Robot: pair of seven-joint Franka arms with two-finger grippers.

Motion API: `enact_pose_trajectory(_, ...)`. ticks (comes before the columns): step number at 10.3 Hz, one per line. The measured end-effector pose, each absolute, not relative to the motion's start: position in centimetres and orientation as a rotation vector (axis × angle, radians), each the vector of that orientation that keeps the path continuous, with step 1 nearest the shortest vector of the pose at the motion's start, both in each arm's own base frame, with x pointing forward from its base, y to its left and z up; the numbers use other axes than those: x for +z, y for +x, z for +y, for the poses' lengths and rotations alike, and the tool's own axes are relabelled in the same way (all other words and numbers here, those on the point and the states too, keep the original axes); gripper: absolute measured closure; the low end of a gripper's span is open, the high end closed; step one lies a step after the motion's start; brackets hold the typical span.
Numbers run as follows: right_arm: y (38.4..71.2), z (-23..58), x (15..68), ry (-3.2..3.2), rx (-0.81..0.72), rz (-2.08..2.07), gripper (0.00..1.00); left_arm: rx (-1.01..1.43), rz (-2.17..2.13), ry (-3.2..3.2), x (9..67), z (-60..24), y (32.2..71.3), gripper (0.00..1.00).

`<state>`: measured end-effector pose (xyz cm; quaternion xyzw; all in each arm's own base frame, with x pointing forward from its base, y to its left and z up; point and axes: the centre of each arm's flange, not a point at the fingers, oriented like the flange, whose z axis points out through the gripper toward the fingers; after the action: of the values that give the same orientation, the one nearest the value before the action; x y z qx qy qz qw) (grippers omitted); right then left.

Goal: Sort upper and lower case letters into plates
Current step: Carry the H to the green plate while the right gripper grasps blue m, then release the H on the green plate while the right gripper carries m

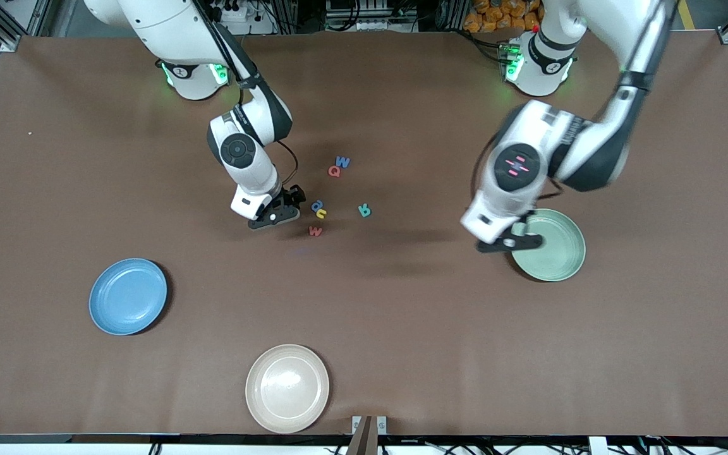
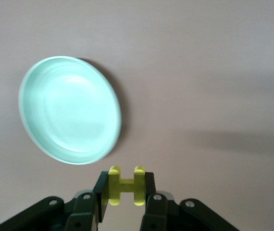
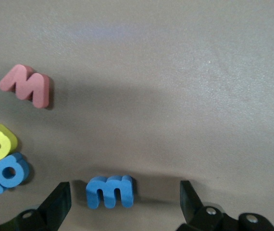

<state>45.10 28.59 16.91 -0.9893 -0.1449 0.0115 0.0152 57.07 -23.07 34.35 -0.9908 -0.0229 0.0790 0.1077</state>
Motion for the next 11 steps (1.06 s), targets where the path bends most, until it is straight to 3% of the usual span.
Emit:
enact_pose_trajectory(5, 45.1, 28.6, 16.7, -3.078, 0.032, -0.451, 0.01, 0.358, -0.150, -2.895, 31.3, -15.1, 57.9, 0.67)
enact_pose_trajectory(7, 45.1, 28.6, 16.8, -3.077, 0.028, -0.451, 0.10, 0.398, -0.203, -2.891, 30.0, -12.2, 58.3, 0.67)
enact_pose_trajectory(10, 45.4, 28.9, 17.4, -3.069, 0.000, -0.452, 0.56, 0.448, -0.200, -2.898, 28.0, -9.7, 58.8, 0.67)
enact_pose_trajectory(11, 45.4, 28.9, 17.7, -3.067, -0.005, -0.452, 0.59, 0.458, -0.197, -2.898, 27.5, -9.6, 58.8, 0.67)
